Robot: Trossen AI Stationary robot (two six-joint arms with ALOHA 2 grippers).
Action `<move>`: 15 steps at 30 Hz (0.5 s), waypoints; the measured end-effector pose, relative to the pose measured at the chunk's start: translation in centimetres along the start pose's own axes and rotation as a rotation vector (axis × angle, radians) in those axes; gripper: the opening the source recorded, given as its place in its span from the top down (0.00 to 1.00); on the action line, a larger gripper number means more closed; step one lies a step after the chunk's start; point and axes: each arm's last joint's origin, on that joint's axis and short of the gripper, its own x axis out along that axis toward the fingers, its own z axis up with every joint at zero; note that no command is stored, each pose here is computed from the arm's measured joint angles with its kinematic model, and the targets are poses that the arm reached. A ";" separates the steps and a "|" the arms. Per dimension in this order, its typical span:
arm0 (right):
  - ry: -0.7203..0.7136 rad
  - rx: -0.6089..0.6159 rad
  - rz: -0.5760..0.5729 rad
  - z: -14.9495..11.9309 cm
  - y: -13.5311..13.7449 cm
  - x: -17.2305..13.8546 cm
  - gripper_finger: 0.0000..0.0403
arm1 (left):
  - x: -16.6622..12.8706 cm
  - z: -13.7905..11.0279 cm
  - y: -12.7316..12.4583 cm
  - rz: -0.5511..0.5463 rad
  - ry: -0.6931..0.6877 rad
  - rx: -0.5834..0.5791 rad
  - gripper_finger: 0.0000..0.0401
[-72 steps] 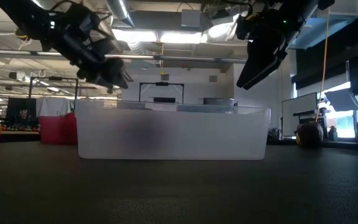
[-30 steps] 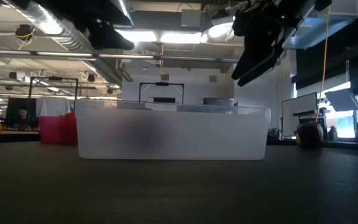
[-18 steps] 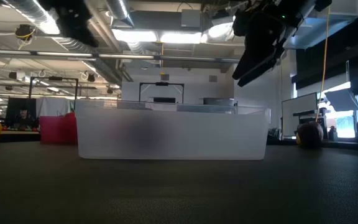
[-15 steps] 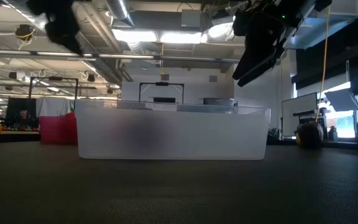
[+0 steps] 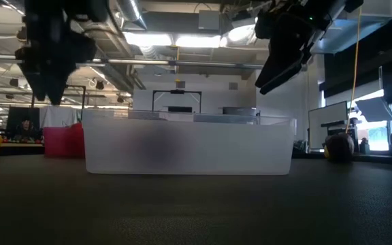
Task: Sort produce into baskets
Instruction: Put the yellow lemon into the blue bin
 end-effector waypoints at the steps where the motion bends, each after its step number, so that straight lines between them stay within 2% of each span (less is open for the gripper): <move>1: 0.000 -0.001 0.000 0.0 0.0 0.0 0.34 | 0.4 0.3 0.0 0.028 0.024 -0.006 0.06; 7: 0.000 -0.026 0.000 0.0 0.0 0.0 0.34 | 2.7 1.9 -0.1 0.132 0.168 0.000 0.06; 15: 0.000 -0.027 0.000 0.0 0.0 0.0 0.34 | 4.9 2.3 -0.5 0.243 0.374 0.066 0.06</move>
